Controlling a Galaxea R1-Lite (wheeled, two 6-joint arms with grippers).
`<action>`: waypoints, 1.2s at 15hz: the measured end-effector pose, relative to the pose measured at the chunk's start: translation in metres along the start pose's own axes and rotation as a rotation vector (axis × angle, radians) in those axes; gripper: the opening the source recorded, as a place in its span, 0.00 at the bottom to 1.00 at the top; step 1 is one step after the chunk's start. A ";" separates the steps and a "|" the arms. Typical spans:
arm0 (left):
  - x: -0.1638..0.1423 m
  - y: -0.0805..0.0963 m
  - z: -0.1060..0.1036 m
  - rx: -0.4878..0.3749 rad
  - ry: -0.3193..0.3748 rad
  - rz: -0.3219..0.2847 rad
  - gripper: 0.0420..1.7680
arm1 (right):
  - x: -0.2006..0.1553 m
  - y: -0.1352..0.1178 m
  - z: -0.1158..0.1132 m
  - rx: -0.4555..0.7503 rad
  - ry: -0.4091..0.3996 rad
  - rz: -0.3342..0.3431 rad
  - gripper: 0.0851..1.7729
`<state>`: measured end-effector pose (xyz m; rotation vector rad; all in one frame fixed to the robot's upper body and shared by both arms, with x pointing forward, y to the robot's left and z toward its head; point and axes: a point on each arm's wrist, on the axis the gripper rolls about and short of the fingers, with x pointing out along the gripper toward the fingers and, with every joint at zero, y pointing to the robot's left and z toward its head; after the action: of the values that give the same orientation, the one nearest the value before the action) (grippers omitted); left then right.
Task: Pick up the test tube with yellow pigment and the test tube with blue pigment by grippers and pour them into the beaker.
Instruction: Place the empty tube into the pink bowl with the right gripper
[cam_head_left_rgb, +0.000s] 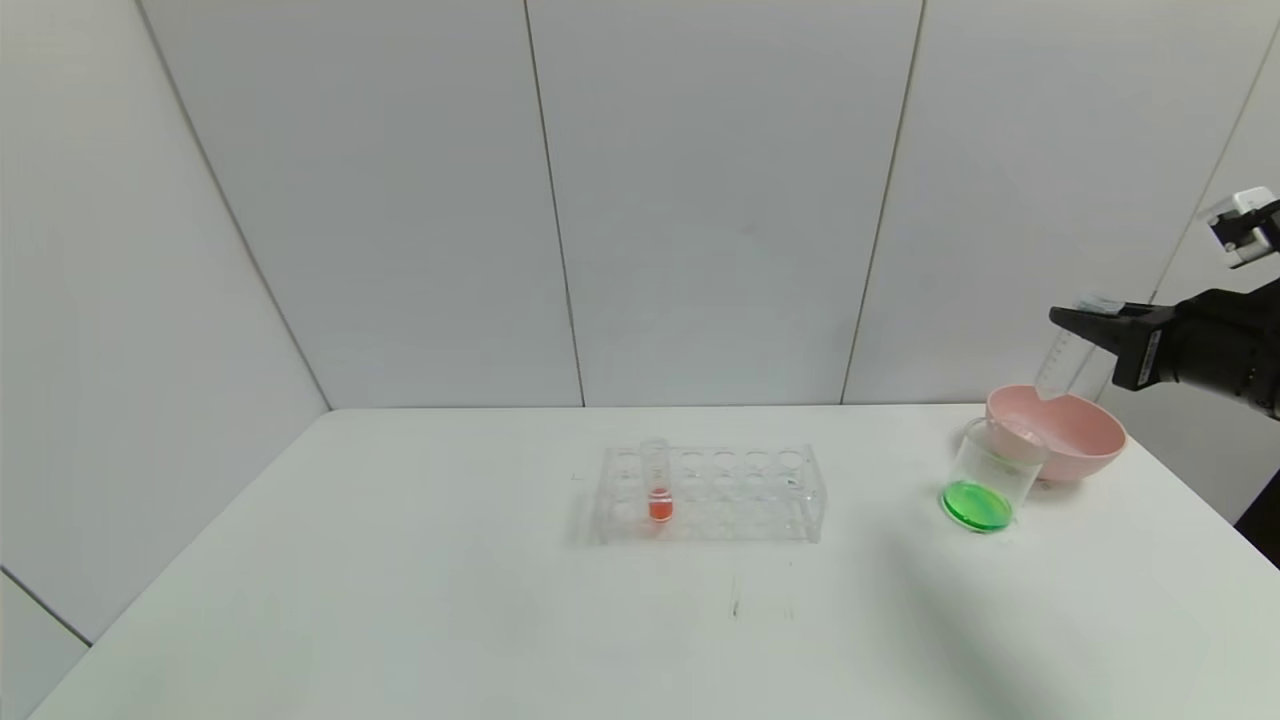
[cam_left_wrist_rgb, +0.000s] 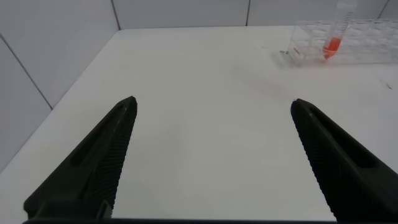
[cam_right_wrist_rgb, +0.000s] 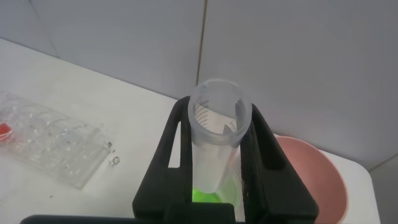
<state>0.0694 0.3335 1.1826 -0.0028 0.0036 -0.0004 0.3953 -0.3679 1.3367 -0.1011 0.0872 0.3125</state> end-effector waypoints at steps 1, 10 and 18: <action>0.000 0.000 0.000 0.000 0.000 0.000 1.00 | 0.004 -0.009 -0.001 -0.002 -0.007 -0.020 0.25; 0.000 0.000 0.000 0.000 0.000 0.000 1.00 | 0.088 -0.091 -0.051 0.010 0.016 -0.201 0.25; 0.000 0.000 0.000 0.000 0.000 0.000 1.00 | 0.125 -0.114 -0.095 0.032 0.062 -0.214 0.25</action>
<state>0.0694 0.3335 1.1826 -0.0028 0.0036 0.0000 0.5424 -0.4492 1.2399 -0.0875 0.1421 0.0941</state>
